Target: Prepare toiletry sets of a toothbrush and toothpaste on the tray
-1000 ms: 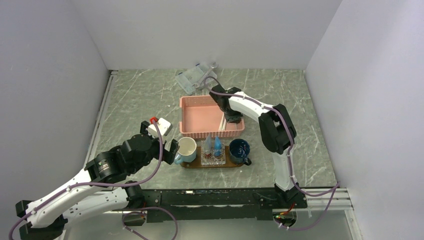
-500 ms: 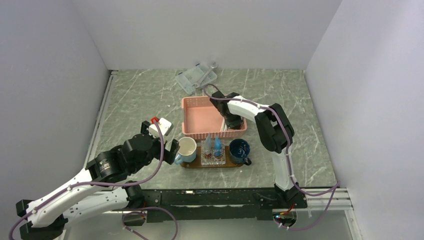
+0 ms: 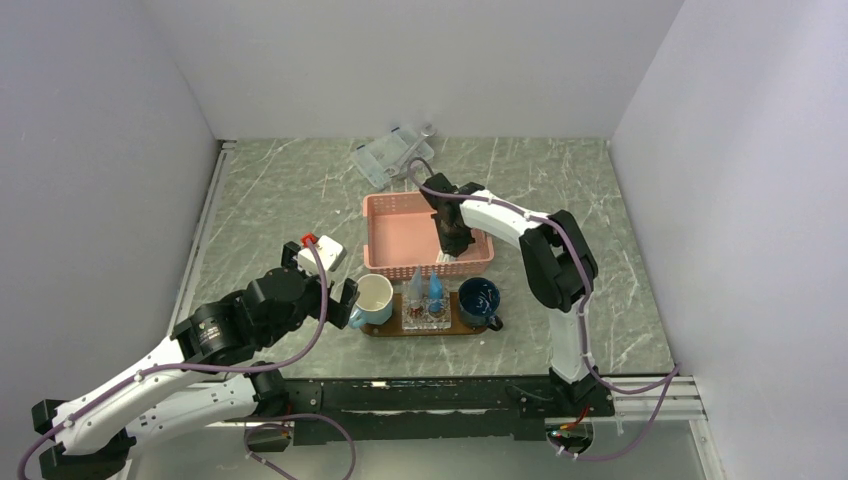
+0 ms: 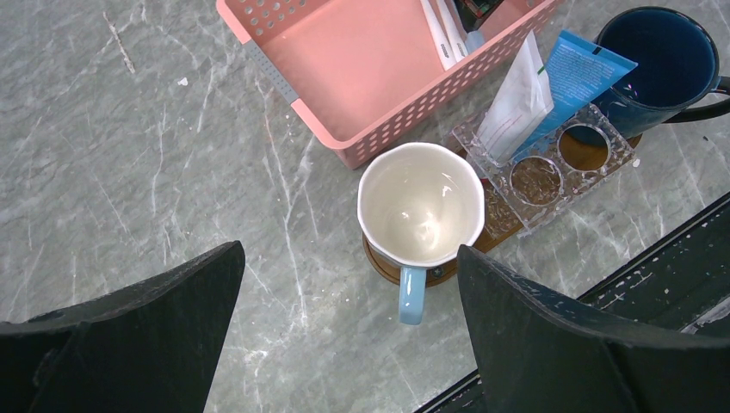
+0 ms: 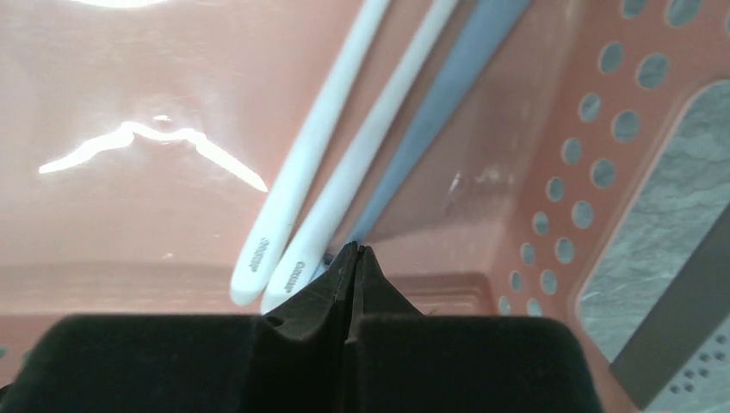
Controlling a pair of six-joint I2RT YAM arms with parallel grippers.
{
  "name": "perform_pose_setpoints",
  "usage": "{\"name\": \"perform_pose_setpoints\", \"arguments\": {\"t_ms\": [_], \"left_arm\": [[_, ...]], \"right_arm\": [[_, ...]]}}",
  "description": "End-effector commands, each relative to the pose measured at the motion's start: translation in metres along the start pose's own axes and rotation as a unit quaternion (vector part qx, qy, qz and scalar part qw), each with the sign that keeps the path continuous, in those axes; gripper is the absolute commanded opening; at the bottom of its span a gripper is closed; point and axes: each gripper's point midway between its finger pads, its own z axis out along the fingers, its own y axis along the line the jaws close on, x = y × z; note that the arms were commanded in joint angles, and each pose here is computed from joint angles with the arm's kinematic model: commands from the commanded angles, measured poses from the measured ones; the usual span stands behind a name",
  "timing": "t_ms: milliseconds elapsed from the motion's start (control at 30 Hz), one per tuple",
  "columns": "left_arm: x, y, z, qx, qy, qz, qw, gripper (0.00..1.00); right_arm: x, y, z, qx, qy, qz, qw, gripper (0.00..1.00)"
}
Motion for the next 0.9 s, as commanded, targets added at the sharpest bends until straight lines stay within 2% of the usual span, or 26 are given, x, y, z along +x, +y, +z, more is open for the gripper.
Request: {"name": "perform_pose_setpoints", "arguments": {"t_ms": [0,333,533,867], "left_arm": [[-0.007,0.003,0.001,-0.008,-0.016,0.0,1.0,0.99],[-0.008,0.003,0.001,-0.007,-0.017,0.0,1.0,0.99],[-0.007,0.003,0.002,-0.009,-0.015,0.0,1.0,0.99],[-0.006,0.003,0.003,-0.012,-0.011,0.002,1.0,0.99]], "right_arm": [[-0.027,0.018,-0.033,-0.055,-0.052,0.017,0.997,0.0],[-0.042,-0.017,-0.056,0.036,-0.067,0.016,0.997,0.0],[-0.043,-0.016,-0.057,0.034,-0.073,0.033,0.996,0.24],[-0.038,-0.003,-0.028,0.016,-0.057,0.096,0.994,0.3]]}}
